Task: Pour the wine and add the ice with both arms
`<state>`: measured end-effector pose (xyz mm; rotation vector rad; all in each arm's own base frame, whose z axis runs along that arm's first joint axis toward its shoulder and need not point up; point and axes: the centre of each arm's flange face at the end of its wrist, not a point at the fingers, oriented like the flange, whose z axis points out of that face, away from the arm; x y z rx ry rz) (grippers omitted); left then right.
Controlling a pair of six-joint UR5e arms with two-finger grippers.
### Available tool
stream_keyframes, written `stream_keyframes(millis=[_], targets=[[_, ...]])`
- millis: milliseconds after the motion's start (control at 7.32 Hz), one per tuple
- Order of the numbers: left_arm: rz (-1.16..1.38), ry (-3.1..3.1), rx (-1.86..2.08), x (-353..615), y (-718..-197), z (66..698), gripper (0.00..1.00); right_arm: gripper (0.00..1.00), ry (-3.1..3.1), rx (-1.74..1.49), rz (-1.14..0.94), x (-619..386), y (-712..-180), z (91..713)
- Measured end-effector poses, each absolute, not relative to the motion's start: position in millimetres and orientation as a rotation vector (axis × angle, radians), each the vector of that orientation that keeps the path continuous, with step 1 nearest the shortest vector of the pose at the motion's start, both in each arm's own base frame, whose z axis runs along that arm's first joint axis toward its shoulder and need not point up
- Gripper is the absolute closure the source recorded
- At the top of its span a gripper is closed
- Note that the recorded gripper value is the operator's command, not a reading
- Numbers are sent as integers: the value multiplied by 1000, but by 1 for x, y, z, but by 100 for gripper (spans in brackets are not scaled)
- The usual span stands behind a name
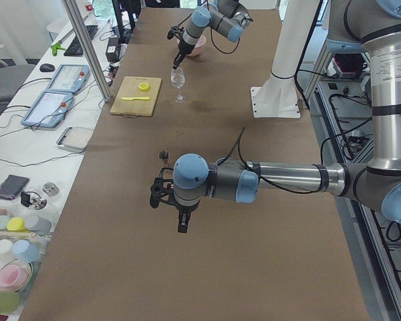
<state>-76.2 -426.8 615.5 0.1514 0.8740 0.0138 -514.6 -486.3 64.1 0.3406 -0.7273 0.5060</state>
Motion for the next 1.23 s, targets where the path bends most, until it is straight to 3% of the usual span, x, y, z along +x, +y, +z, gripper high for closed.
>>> stream_keyframes(millis=[137,273,820,1230], targets=[[14,874,151,-76,-427,616,2,12,-729,341,504,-513,-485,65],[14,875,151,-76,-427,615,2,1,-734,342,500,-511,-484,64],[13,875,152,-76,-427,615,2,0,-768,346,476,-491,-471,68],[8,858,144,-77,-426,618,2,0,-834,316,392,-416,-457,99]])
